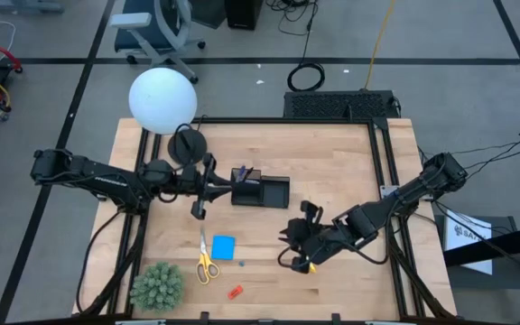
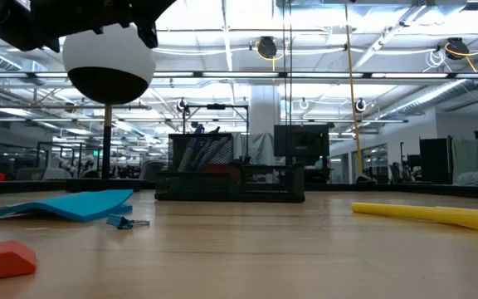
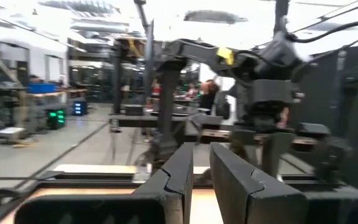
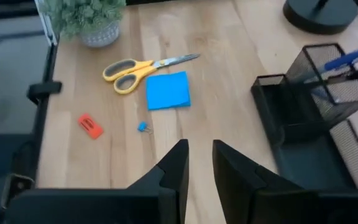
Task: Pick and place office supplies into organizer
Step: Put the yellow pen into the black desk organizer
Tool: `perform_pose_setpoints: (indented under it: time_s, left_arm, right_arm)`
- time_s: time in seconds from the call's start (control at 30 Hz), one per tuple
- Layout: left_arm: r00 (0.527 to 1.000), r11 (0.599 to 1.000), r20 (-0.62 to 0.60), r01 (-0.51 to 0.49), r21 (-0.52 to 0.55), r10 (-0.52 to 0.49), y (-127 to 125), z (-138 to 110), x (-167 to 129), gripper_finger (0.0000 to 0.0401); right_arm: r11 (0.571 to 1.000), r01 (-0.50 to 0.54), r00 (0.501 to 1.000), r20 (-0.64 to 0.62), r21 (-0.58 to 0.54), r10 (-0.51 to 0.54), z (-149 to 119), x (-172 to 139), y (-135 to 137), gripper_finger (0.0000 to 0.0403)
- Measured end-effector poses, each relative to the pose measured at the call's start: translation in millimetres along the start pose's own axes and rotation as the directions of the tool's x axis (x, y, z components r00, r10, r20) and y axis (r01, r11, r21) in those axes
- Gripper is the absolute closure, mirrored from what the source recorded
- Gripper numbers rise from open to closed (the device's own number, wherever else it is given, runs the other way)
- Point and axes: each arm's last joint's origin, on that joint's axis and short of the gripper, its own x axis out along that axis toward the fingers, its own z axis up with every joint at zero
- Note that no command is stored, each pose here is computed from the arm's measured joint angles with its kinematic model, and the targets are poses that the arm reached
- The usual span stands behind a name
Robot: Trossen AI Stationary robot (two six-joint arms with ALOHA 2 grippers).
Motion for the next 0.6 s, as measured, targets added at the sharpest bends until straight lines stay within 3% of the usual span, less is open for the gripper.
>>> perform_pose_setpoints:
  time_s: [0.13, 0.33, 0.6]
  left_arm:
    - [0.998, 0.998, -0.003, 0.059, -0.030, -0.059, -6, 0, 0, 0.0339]
    - [0.989, 0.988, -0.008, 0.151, -0.044, -0.151, -14, -1, 1, 0.0339]
    - [0.987, 0.986, -0.037, 0.153, -0.070, -0.156, -15, -4, 1, 0.0339]
  right_arm:
    - [0.988, -0.018, 1.000, 0.028, 0.152, 0.014, 2, -1, 2, 0.0339]
    - [0.901, -0.115, 0.993, 0.060, 0.419, 0.099, 12, 2, 1, 0.0339]
    - [0.819, -0.051, 0.999, 0.019, 0.571, 0.048, 5, 8, 1, 0.0339]
